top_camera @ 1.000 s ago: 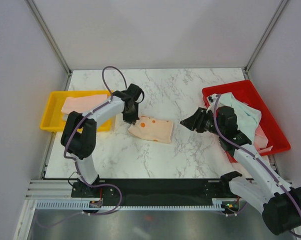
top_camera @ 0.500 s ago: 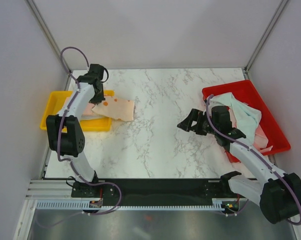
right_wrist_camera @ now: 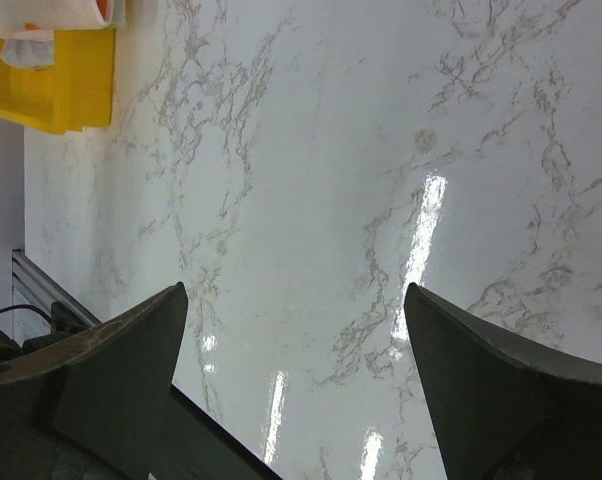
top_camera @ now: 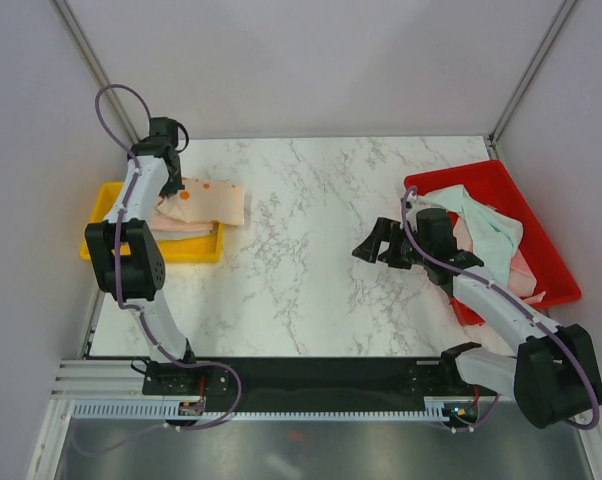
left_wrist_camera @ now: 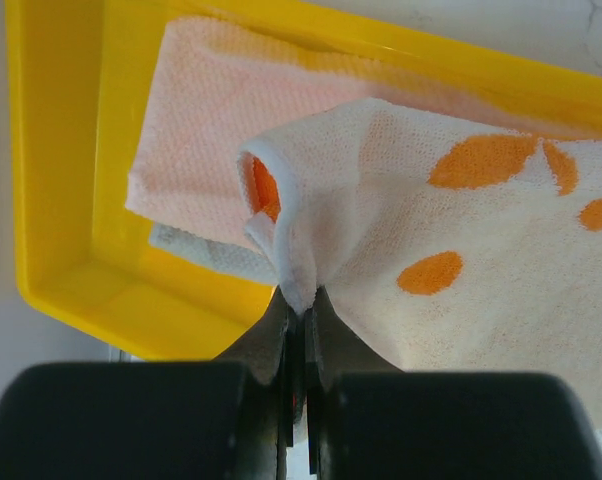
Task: Fold and stack the towels
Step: Neatly place the folded towel into the bin
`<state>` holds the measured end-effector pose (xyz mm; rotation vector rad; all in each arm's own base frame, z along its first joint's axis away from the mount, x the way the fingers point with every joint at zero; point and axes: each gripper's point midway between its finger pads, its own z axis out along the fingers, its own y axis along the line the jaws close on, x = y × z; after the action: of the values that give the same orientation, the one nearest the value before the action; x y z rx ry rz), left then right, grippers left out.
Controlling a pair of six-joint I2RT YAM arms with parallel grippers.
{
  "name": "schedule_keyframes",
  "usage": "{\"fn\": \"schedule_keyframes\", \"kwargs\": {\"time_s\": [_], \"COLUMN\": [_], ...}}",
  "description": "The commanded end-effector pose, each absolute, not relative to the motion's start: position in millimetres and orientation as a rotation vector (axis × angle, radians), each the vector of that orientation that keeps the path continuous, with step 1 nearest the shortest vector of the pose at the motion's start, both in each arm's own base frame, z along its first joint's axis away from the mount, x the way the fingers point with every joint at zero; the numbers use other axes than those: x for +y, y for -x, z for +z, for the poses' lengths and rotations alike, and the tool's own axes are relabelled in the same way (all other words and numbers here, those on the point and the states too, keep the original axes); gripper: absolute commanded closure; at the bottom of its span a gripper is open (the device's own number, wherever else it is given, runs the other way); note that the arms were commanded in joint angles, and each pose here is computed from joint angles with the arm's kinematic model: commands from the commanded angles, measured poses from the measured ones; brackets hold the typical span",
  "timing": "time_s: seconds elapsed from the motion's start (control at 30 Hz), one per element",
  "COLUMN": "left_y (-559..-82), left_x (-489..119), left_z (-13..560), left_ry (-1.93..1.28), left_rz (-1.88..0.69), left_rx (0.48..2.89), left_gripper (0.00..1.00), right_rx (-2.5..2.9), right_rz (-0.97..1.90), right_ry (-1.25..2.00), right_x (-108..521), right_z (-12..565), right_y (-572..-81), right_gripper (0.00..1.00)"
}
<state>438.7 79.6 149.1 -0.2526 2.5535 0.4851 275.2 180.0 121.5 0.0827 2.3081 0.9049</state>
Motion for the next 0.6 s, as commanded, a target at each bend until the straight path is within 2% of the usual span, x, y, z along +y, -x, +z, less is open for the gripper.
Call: {"fn": "schedule_keyframes", "kwargs": {"time_s": [0.0,0.57], "left_y": [-442.6,-448.6], "left_x": [101.4,162.8], "left_z": [166.8,149.0], "left_ry": [0.214,0.352], "left_rz": [0.526,0.640], "left_rx": [2.497,2.494], "left_gripper": [0.98,0.98], "right_rx": [2.224,2.248], "right_rz": [0.931,0.870], "right_ry": [0.002,0.034], "right_x": [188.9,184.9], "right_z": [145.2,133.2], "right_y": [-290.5,-296.7], "right_gripper": [0.02,0.02]}}
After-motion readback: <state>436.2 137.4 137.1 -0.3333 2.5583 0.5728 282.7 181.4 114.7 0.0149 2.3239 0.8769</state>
